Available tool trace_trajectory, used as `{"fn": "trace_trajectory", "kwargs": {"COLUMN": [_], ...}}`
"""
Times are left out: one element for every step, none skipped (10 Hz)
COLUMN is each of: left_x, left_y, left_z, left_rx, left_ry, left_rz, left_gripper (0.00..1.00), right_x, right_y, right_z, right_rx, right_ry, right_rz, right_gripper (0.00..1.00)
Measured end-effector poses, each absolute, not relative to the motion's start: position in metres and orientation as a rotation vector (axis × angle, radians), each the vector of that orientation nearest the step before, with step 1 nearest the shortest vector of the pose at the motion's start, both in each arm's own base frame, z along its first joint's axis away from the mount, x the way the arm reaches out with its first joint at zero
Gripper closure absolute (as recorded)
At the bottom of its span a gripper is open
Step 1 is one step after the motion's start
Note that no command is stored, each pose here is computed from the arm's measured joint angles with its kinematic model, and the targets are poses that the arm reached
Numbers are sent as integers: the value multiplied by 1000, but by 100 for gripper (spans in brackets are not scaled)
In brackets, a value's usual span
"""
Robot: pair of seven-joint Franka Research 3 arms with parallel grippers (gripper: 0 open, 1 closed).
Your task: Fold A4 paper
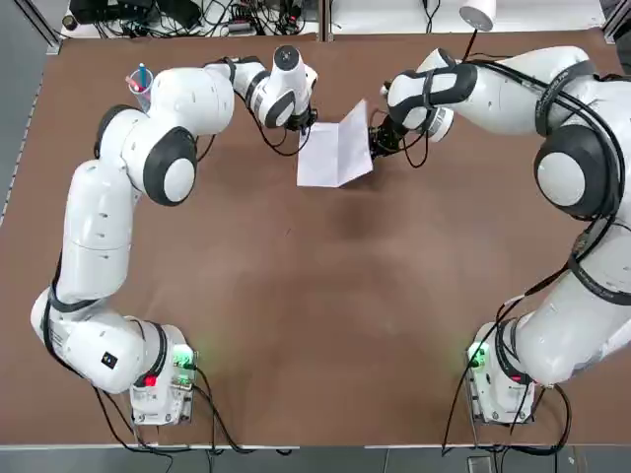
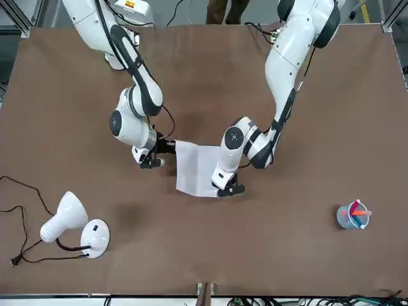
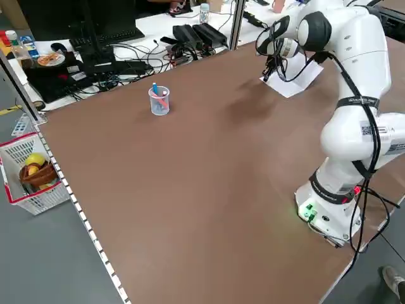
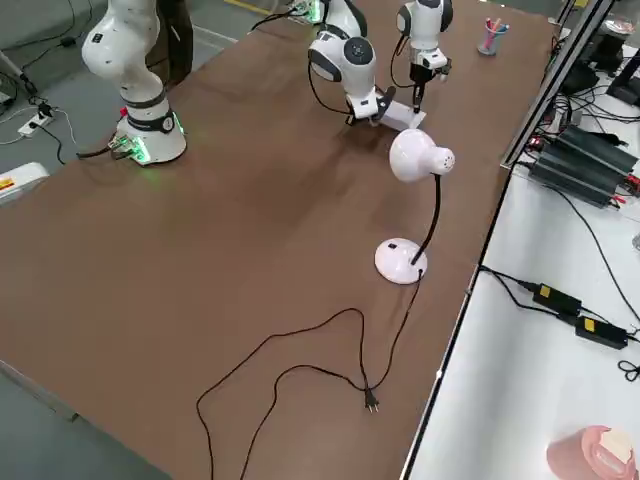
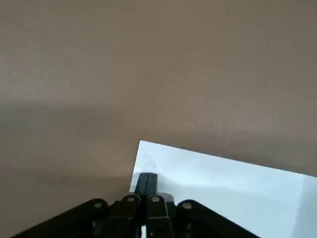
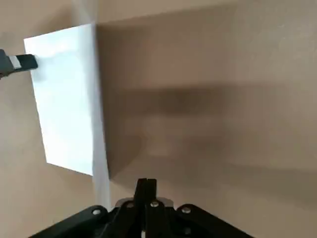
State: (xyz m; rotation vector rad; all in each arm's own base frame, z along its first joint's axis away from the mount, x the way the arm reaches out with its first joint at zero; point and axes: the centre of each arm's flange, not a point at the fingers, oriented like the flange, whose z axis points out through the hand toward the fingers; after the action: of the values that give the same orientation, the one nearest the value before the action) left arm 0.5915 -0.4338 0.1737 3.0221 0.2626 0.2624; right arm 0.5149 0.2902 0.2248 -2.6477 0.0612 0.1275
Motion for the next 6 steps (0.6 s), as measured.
{"fn": "trace_trajectory", "kwargs": {"left_x": [591, 591, 591, 591, 591, 591], "left_y": [-434, -434, -434, -434, -434, -434], "left_z": [174, 174, 174, 174, 174, 174], "left_rx": [3022, 3022, 3022, 3022, 3022, 3022], "left_ry": [263, 263, 263, 263, 263, 263], "left_rz": [262, 262, 262, 262, 263, 263], "left_gripper": [99, 99, 99, 99, 99, 99], "right_x": [515, 514, 513, 511, 511, 513], "right_y": [290, 291, 294, 299, 305, 309], "right_z": [225, 225, 226, 227, 230, 235], "right_rx": [-2643, -2635, -2625, -2614, -2603, -2593], "right_ry": [68, 79, 86, 87, 87, 83], "right_rz": [129, 131, 134, 136, 134, 126], "right_gripper": [99, 99, 99, 99, 99, 99]}}
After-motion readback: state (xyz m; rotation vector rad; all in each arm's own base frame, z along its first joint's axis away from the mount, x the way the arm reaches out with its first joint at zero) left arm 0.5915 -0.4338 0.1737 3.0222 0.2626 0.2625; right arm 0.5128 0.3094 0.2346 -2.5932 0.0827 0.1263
